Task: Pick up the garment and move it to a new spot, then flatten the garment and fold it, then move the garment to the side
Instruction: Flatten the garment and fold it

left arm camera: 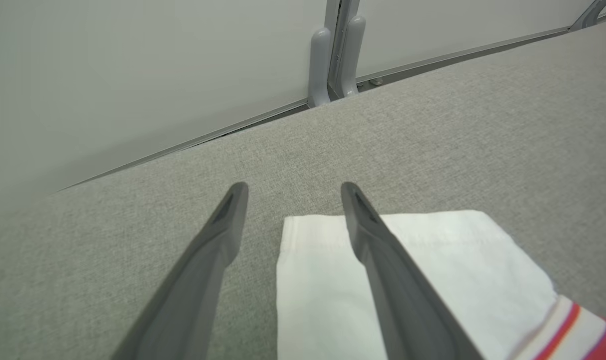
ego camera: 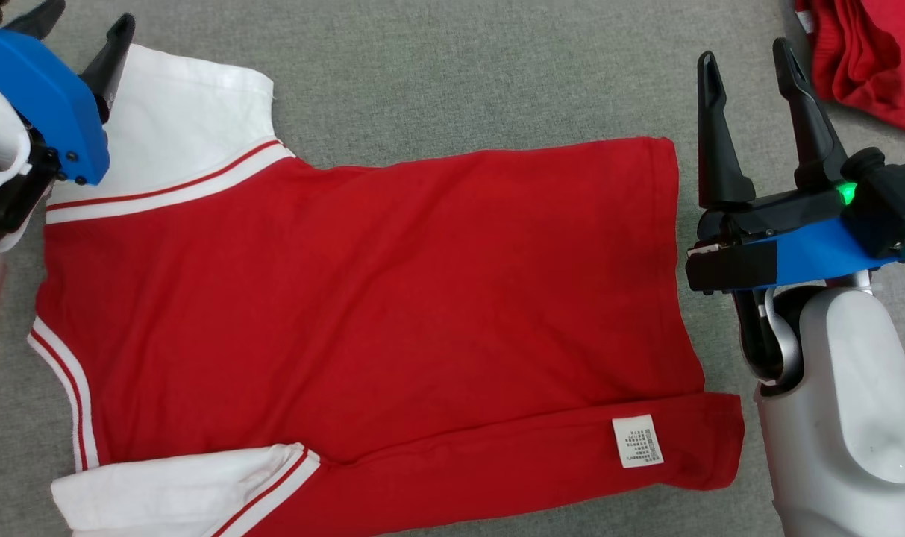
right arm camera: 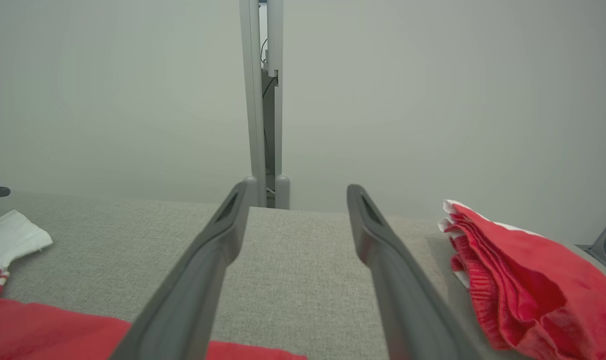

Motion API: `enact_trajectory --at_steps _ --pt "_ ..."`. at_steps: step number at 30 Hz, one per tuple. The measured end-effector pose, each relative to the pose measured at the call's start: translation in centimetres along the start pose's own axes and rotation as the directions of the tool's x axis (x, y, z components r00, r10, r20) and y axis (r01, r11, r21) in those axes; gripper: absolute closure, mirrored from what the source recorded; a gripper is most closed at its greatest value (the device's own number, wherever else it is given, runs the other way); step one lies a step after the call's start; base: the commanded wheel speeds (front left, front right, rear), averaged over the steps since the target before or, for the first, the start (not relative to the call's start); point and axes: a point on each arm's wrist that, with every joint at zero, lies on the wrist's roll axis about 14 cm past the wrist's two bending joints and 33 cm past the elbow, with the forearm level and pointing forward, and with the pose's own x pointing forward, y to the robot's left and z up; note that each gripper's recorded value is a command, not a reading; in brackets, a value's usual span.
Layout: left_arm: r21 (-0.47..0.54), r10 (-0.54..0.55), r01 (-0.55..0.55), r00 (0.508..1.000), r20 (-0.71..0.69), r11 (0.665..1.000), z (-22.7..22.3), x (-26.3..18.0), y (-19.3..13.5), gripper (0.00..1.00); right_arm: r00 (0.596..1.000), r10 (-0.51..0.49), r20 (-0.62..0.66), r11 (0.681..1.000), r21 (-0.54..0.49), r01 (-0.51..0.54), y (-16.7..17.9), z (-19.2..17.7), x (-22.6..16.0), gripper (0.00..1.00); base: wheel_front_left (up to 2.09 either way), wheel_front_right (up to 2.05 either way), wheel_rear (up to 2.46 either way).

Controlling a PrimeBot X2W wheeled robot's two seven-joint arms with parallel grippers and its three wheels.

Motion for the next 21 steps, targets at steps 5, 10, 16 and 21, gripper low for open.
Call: enact_trajectory --at_steps 5,10,16,21 --pt "-0.022 -0.032 0.029 0.991 -0.133 0.999 -3.8 0.9 -0.4 0.0 1.0 -0.009 -0.02 1.0 -0.004 0.009 -0.3 -1.0 0.1 0.0 0.0 0.0 0.0" --pt "-0.046 -0.05 0.042 0.98 -0.192 0.998 -5.0 1.2 -0.4 0.0 1.0 -0.006 -0.028 1.0 -0.005 0.006 -0.2 -1.4 0.5 0.0 0.0 0.0 0.0" --pt "-0.039 -0.073 0.066 0.977 -0.201 0.997 -5.0 1.6 -0.9 0.43 0.997 -0.003 -0.077 1.0 -0.008 0.002 -0.1 -2.3 0.7 0.0 0.0 0.0 0.0" --pt "-0.022 -0.092 0.09 0.978 -0.189 0.996 -4.7 1.5 -1.8 1.0 0.986 0.004 -0.17 1.0 -0.018 -0.007 -0.4 -3.1 0.5 0.0 0.0 0.0 0.0"
